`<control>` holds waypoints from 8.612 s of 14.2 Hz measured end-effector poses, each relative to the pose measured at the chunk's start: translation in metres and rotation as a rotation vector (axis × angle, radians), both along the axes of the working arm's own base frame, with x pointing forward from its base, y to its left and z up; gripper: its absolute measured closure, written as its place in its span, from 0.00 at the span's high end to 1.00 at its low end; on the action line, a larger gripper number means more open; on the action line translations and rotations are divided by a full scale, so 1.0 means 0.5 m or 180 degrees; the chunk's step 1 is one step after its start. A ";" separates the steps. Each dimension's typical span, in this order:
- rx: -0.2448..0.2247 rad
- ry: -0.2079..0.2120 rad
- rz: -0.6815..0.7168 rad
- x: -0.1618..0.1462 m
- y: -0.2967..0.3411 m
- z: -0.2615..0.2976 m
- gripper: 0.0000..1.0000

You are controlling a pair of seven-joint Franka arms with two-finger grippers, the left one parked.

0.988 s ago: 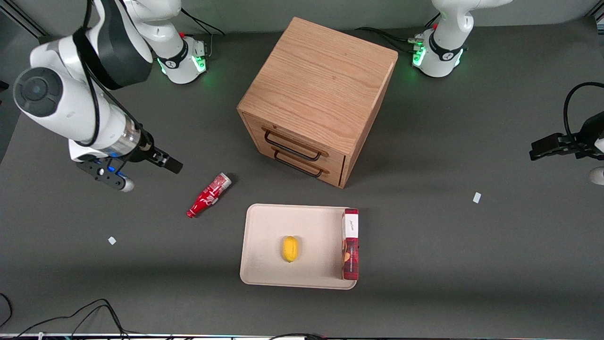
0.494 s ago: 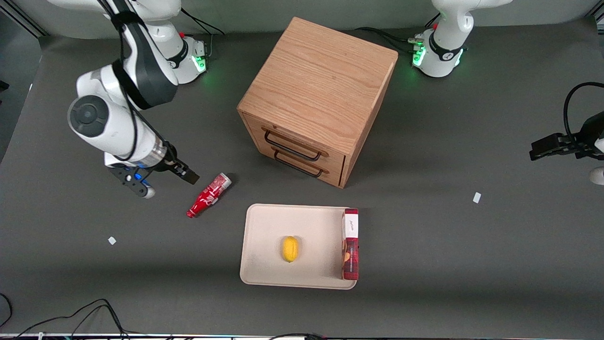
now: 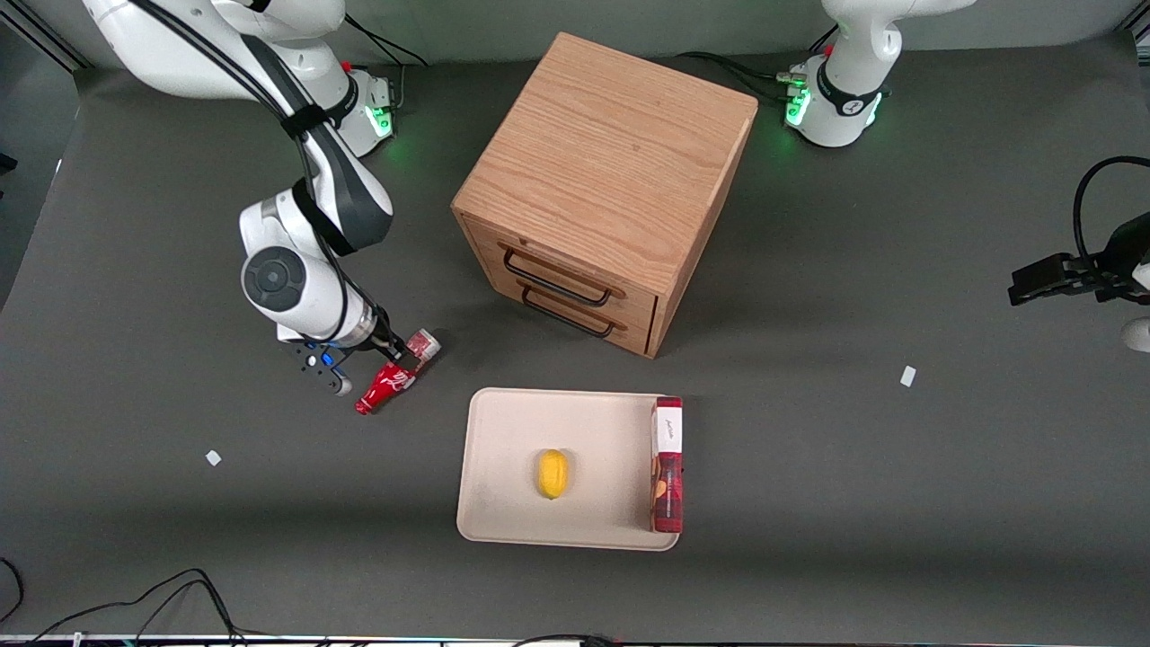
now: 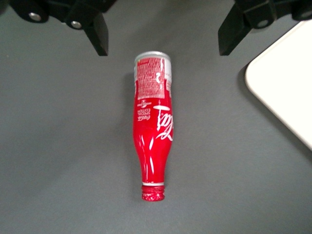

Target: Place coke bottle on tray

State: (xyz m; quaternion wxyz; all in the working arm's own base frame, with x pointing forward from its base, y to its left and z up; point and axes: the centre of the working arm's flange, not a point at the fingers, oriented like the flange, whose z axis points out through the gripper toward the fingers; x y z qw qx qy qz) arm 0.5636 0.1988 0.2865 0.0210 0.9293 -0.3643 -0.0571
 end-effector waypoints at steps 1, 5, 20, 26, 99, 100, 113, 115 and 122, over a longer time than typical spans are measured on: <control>-0.0004 0.0008 -0.0003 0.000 0.000 -0.021 1.00; -0.0030 0.0024 -0.0014 0.001 -0.002 -0.073 1.00; -0.0175 -0.0075 -0.0125 0.016 -0.045 -0.199 1.00; -0.0162 -0.0074 -0.0139 0.015 -0.044 -0.208 0.96; 0.0090 -0.0411 0.2035 0.274 0.252 -0.172 1.00; 0.0090 -0.0411 0.2036 0.274 0.252 -0.172 1.00; -0.0011 -0.0452 0.1968 0.276 0.202 -0.009 1.00; -0.0102 -0.0335 0.1947 0.248 0.165 0.057 1.00; -0.0237 0.0285 0.2173 0.106 -0.020 0.288 1.00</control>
